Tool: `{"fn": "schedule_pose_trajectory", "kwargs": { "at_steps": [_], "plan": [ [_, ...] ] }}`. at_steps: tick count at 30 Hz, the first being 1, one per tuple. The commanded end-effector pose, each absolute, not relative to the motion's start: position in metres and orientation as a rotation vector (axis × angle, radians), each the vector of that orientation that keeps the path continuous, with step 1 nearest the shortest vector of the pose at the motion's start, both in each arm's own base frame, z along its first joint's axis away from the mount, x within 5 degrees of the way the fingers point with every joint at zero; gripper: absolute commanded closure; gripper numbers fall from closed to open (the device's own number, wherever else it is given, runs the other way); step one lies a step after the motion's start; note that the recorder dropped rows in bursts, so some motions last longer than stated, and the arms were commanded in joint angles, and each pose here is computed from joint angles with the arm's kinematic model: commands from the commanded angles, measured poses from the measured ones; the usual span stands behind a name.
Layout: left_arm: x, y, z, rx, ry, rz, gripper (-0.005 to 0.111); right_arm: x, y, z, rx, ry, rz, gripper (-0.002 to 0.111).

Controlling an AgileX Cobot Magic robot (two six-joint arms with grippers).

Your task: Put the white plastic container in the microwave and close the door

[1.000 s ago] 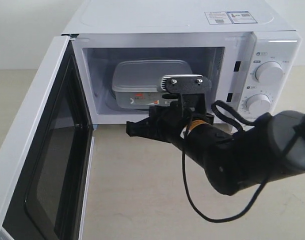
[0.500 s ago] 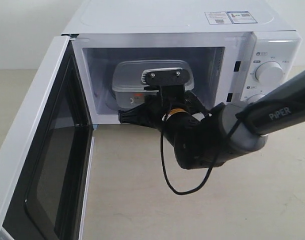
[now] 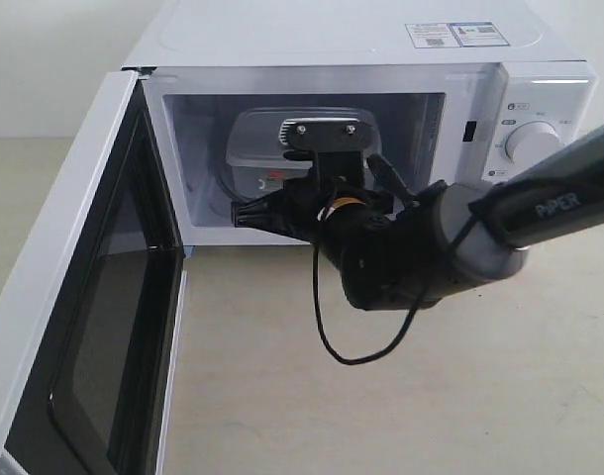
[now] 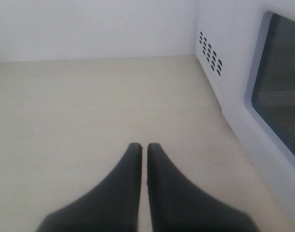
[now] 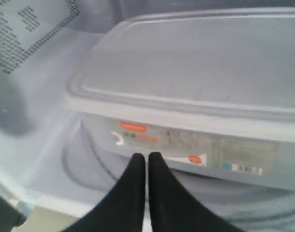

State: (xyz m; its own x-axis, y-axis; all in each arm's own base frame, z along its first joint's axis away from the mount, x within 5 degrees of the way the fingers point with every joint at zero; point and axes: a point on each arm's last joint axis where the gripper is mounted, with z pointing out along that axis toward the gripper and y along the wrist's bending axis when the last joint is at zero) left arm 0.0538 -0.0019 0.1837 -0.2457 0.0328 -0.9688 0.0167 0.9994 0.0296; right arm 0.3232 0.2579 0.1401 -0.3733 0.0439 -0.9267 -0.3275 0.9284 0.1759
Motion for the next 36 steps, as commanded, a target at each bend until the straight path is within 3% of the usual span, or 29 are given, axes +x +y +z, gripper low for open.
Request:
{"fn": "schedule_pose_trajectory", "kwargs": {
  "at_steps": [1,8,16,26,36],
  "plan": [
    [0.054,-0.002,0.183,0.048,1.816,0.017,0.102,0.286,0.243,0.152,-0.167,1.943,0.411,0.108],
    [0.054,-0.002,0.183,0.048,1.816,0.017,0.102,0.221,0.231,0.158,-0.315,2.147,0.497,0.108],
    [0.054,-0.002,0.183,0.048,1.816,0.017,0.102,0.171,0.213,0.198,-0.513,2.366,0.684,0.108],
    [0.054,-0.002,0.183,0.048,1.816,0.017,0.102,0.107,0.18,0.224,-1.035,2.652,0.75,0.108],
    [0.054,-0.002,0.183,0.048,1.816,0.017,0.102,0.095,0.161,0.249,-0.789,2.487,0.906,0.108]
  ]
}}
